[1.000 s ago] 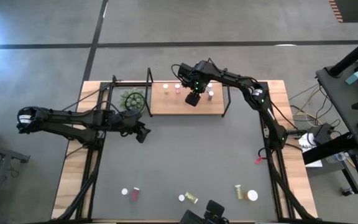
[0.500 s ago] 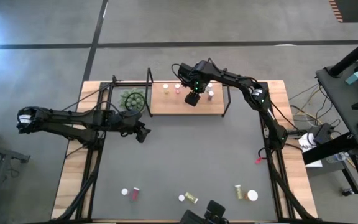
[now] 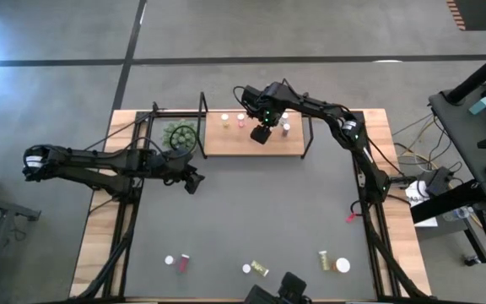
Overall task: Pick and place medicine bottles onto shelf by color
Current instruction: Put the top orange pill bottle on the shelf aligned with the other orange pill bottle, then put the pink pill bottle on the shelf
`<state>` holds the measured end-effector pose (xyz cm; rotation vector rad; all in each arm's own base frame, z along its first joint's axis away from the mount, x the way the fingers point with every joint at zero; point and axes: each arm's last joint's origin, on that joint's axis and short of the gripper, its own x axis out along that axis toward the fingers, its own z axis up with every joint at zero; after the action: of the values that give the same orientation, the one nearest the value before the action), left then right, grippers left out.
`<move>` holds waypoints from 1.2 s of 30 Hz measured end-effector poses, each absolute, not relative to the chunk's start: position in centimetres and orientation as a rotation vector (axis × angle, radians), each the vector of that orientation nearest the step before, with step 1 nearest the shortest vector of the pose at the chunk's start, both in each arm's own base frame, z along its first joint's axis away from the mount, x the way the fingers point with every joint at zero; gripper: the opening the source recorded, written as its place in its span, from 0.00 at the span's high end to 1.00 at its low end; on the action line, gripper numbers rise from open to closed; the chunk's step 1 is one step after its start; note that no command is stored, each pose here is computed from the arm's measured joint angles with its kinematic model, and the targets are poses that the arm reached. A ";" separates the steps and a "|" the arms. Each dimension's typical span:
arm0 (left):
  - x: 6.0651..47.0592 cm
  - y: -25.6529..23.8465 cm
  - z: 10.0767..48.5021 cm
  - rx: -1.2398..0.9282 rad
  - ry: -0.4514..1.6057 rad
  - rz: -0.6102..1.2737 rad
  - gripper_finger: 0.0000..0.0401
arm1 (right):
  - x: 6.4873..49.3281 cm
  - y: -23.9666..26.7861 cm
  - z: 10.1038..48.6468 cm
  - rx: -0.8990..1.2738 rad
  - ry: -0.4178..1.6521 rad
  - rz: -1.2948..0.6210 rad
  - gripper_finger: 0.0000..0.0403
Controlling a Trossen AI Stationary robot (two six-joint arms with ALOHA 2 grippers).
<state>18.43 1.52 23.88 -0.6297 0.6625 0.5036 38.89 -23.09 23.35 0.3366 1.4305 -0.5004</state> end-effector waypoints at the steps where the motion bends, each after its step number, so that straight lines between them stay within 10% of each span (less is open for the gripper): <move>1: 18.4 1.5 23.9 -0.630 0.663 0.504 0.42 | 38.9 -23.1 23.4 0.338 1.430 -0.502 0.42; 22: 18.4 1.5 23.8 -0.630 0.665 0.503 0.42 | 36.1 -20.3 32.9 0.399 1.358 -0.542 0.26; 36: 18.5 1.2 23.8 -0.677 0.705 0.406 0.42 | 30.9 -4.3 43.0 0.554 1.082 -0.406 0.32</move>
<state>18.47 1.18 23.82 -0.6772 0.7052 0.4056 30.94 -4.32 43.04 0.5540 1.0825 -0.4065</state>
